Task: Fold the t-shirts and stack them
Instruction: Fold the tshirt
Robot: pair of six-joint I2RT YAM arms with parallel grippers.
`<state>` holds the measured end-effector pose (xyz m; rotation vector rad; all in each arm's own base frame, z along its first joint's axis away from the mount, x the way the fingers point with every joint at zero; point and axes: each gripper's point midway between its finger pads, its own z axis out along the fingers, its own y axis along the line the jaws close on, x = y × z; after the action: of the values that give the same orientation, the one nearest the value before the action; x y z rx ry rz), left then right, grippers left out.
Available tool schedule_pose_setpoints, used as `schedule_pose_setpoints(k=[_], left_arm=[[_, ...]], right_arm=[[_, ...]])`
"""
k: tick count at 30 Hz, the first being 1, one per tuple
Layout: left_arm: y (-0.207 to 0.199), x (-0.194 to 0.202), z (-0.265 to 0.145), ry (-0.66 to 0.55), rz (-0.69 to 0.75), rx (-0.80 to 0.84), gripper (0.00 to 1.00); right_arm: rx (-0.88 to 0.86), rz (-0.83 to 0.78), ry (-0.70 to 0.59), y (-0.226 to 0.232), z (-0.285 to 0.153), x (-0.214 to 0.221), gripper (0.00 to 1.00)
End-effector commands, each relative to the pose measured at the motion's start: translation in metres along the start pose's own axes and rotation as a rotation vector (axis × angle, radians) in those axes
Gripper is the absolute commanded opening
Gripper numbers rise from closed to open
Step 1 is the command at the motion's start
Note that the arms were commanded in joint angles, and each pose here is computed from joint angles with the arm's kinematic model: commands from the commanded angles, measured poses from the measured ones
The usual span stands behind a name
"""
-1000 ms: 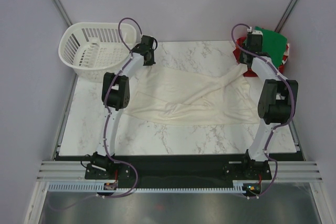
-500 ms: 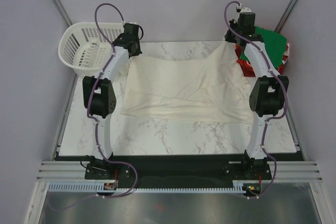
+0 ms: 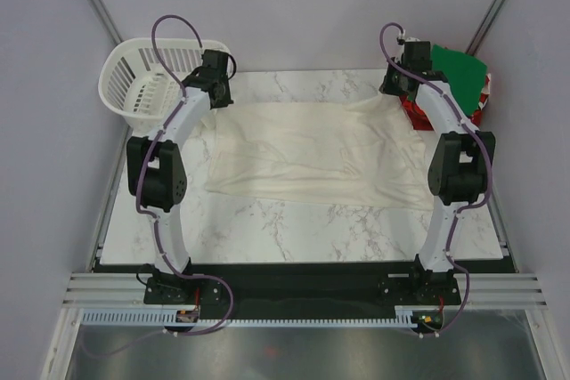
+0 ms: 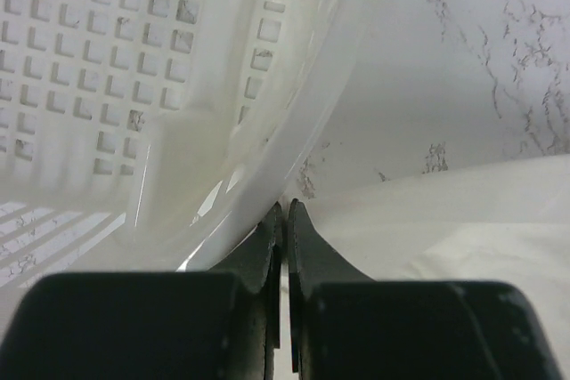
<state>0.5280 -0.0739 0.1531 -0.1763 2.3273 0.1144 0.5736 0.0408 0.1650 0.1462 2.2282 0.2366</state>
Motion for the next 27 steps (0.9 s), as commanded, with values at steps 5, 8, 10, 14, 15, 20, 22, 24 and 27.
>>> schedule_pose_setpoints(k=[5, 8, 10, 14, 15, 20, 22, 24, 27], left_arm=[[0.033, -0.018, -0.033, -0.065, -0.002, -0.021, 0.02], [0.040, -0.013, -0.036, -0.059, 0.008, -0.034, 0.02], [0.042, -0.009, -0.037, -0.052, 0.005, -0.040, 0.02], [0.042, 0.005, -0.038, -0.025, -0.005, -0.034, 0.02], [0.044, 0.007, -0.039, -0.022, -0.007, -0.037, 0.02], [0.047, 0.025, -0.032, 0.020, 0.020, -0.048, 0.02], [0.047, 0.034, -0.028, 0.043, 0.026, -0.046, 0.02], [0.046, 0.041, -0.025, 0.058, 0.033, -0.045, 0.02], [0.045, 0.050, -0.025, 0.077, 0.042, -0.038, 0.02]], right_arm=[[-0.045, -0.022, -0.043, 0.013, -0.064, -0.003, 0.00], [-0.030, -0.022, -0.035, 0.011, -0.082, 0.005, 0.00], [-0.032, -0.008, -0.046, 0.014, -0.099, 0.006, 0.00], [-0.041, 0.057, -0.017, 0.018, -0.119, 0.032, 0.00], [-0.036, 0.076, 0.020, 0.016, -0.119, 0.051, 0.00], [0.003, 0.107, 0.063, 0.009, -0.140, 0.095, 0.00], [0.059, 0.141, 0.041, -0.001, -0.153, 0.100, 0.00], [0.089, 0.160, 0.046, -0.007, -0.163, 0.114, 0.00], [0.156, 0.190, 0.049, -0.019, -0.170, 0.129, 0.00]])
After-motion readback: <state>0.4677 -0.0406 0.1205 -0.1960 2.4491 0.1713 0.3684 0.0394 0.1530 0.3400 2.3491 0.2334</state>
